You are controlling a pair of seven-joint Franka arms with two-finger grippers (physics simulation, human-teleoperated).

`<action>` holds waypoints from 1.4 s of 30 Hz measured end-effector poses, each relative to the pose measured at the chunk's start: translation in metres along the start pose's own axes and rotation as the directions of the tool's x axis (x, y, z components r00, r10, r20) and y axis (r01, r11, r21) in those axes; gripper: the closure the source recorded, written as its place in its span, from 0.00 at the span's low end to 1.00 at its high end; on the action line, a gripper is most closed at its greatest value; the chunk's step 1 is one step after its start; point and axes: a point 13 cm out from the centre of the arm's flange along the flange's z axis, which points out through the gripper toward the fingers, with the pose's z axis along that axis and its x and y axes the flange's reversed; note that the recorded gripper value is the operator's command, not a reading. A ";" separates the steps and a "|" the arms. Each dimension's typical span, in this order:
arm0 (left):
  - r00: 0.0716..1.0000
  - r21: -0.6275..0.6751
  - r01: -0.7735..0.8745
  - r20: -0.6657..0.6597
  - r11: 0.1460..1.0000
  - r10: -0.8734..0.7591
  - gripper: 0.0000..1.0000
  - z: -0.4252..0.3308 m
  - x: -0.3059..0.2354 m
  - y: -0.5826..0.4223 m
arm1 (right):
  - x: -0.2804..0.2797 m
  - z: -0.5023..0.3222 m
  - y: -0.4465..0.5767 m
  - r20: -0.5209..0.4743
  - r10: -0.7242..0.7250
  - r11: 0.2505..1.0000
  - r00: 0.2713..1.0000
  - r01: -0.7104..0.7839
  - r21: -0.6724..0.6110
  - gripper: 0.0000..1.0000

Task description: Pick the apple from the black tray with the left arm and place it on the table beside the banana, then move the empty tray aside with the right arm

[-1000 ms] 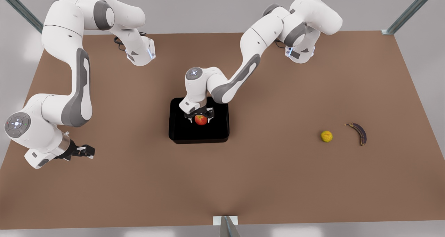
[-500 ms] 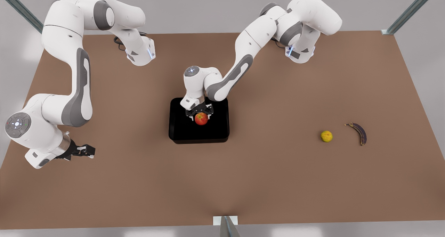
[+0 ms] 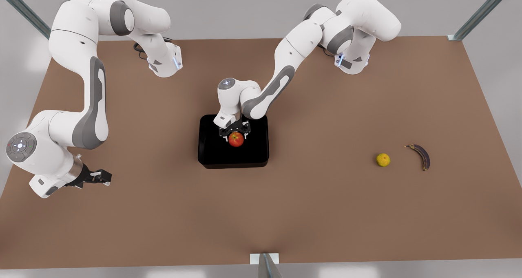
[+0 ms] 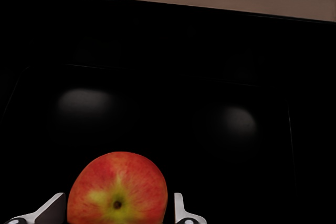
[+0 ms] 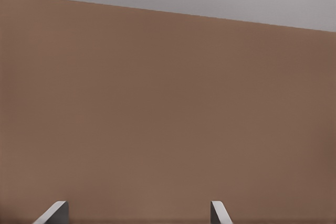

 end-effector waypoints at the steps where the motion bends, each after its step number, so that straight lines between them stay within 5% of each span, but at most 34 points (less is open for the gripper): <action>1: 1.000 0.004 0.007 0.001 1.000 -0.007 0.00 0.000 0.000 -0.001 | 0.000 0.000 0.000 0.000 0.000 1.000 1.000 0.000 0.000 0.00; 2: 1.000 0.008 0.014 0.002 1.000 -0.014 0.22 -0.001 0.000 -0.002 | 0.000 0.000 0.000 0.000 0.000 1.000 1.000 0.000 0.000 0.00; 4: 1.000 0.013 0.028 0.002 1.000 -0.028 0.29 -0.001 0.000 -0.003 | 0.000 0.000 0.000 0.000 0.000 1.000 1.000 0.000 0.000 0.00; 9: 0.998 0.020 0.067 0.008 0.998 -0.067 0.28 -0.015 -0.013 -0.003 | 0.000 0.000 0.000 0.000 -0.001 1.000 1.000 0.001 0.000 0.00; 14: 0.973 -0.015 0.225 -0.049 0.974 -0.225 0.28 -0.097 -0.110 0.039 | 0.000 0.000 0.000 0.000 -0.001 1.000 1.000 0.001 0.000 0.00; 21: 0.879 -0.249 0.373 -0.213 0.894 -0.426 0.28 -0.068 -0.225 0.298 | 0.000 0.000 0.001 0.000 -0.003 1.000 1.000 0.003 -0.001 0.00; 28: 0.869 -0.259 0.309 -0.314 0.915 -0.383 0.28 0.017 -0.223 0.488 | 0.028 -0.102 0.101 -0.045 -0.135 0.990 0.990 0.134 -0.038 0.00; 32: 0.903 -0.186 0.242 -0.316 0.952 -0.291 0.27 0.036 -0.243 0.542 | 0.080 -0.132 0.249 -0.129 -0.316 0.944 0.940 0.298 -0.141 0.00; 33: 0.914 -0.166 0.210 -0.317 0.964 -0.253 0.06 0.039 -0.245 0.543 | 0.094 -0.134 0.284 -0.148 -0.346 0.932 0.927 0.321 -0.170 0.00; 34: 0.925 -0.145 0.177 -0.315 0.974 -0.214 0.00 0.040 -0.247 0.543 | 0.106 -0.132 0.309 -0.171 -0.354 0.927 0.920 0.321 -0.194 0.00; 38: 0.949 -0.081 0.048 -0.307 0.996 -0.070 0.00 0.042 -0.254 0.540 | 0.131 -0.095 0.371 -0.287 -0.298 0.943 0.911 0.234 -0.237 0.00; 42: 0.994 0.004 0.030 -0.103 1.000 -0.029 0.00 -0.134 -0.382 0.533 | 0.153 -0.035 0.373 -0.431 -0.139 0.979 0.891 0.059 -0.193 0.00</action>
